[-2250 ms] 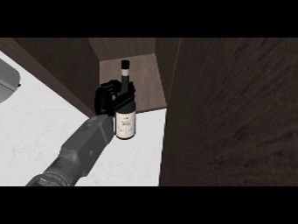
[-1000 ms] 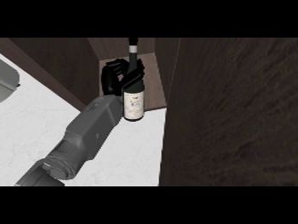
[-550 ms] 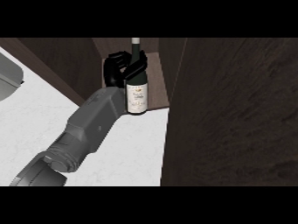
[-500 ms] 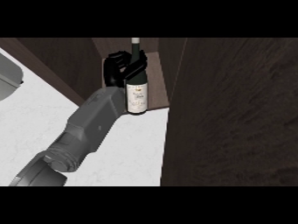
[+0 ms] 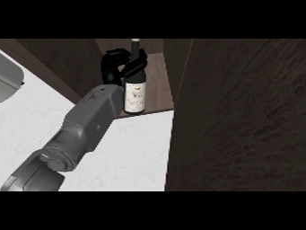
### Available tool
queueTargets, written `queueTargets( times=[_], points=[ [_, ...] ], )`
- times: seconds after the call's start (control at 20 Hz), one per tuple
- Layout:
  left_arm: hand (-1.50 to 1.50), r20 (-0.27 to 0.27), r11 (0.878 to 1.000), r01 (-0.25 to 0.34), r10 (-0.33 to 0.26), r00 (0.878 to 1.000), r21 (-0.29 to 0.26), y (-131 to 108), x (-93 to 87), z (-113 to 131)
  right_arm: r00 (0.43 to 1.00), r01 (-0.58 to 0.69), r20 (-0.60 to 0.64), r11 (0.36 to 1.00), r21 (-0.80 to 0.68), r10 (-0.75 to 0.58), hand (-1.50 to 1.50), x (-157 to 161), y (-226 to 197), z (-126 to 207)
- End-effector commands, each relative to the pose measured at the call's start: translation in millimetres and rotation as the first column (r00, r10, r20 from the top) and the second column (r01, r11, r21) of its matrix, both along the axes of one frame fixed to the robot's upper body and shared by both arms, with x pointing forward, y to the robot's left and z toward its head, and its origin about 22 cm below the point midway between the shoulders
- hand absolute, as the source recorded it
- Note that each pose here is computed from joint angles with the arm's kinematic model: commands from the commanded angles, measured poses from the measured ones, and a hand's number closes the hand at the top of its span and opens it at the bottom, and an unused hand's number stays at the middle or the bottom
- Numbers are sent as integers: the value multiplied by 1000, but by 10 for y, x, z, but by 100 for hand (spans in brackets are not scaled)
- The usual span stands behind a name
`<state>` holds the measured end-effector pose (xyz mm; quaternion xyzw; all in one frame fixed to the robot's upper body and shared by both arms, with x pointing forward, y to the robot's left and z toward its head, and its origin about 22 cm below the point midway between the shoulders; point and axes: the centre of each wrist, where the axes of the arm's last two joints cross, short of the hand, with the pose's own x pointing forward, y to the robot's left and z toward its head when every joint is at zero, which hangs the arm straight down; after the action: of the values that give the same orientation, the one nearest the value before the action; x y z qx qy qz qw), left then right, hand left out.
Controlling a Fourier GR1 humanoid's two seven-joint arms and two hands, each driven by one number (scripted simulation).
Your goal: Pick up the wine, place it into the cabinet and close the cabinet
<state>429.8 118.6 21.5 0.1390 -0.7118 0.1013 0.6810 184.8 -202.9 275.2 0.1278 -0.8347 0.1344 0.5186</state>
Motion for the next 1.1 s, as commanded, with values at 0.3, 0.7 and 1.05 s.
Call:
queueTargets(
  times=[0.3,0.7,1.05],
  points=[
    [150,27,943,-100,96,995,317,302,-12,-97,1000,-20,19,1000,17,19,-150,-56,-7,7],
    [150,-5,911,-160,175,985,380,648,5,-97,999,-21,38,1000,-10,21,-150,-23,-11,22],
    [-150,-52,926,-117,145,988,360,678,-60,-213,999,-29,25,1000,2,29,-150,-56,11,26]
  ],
)
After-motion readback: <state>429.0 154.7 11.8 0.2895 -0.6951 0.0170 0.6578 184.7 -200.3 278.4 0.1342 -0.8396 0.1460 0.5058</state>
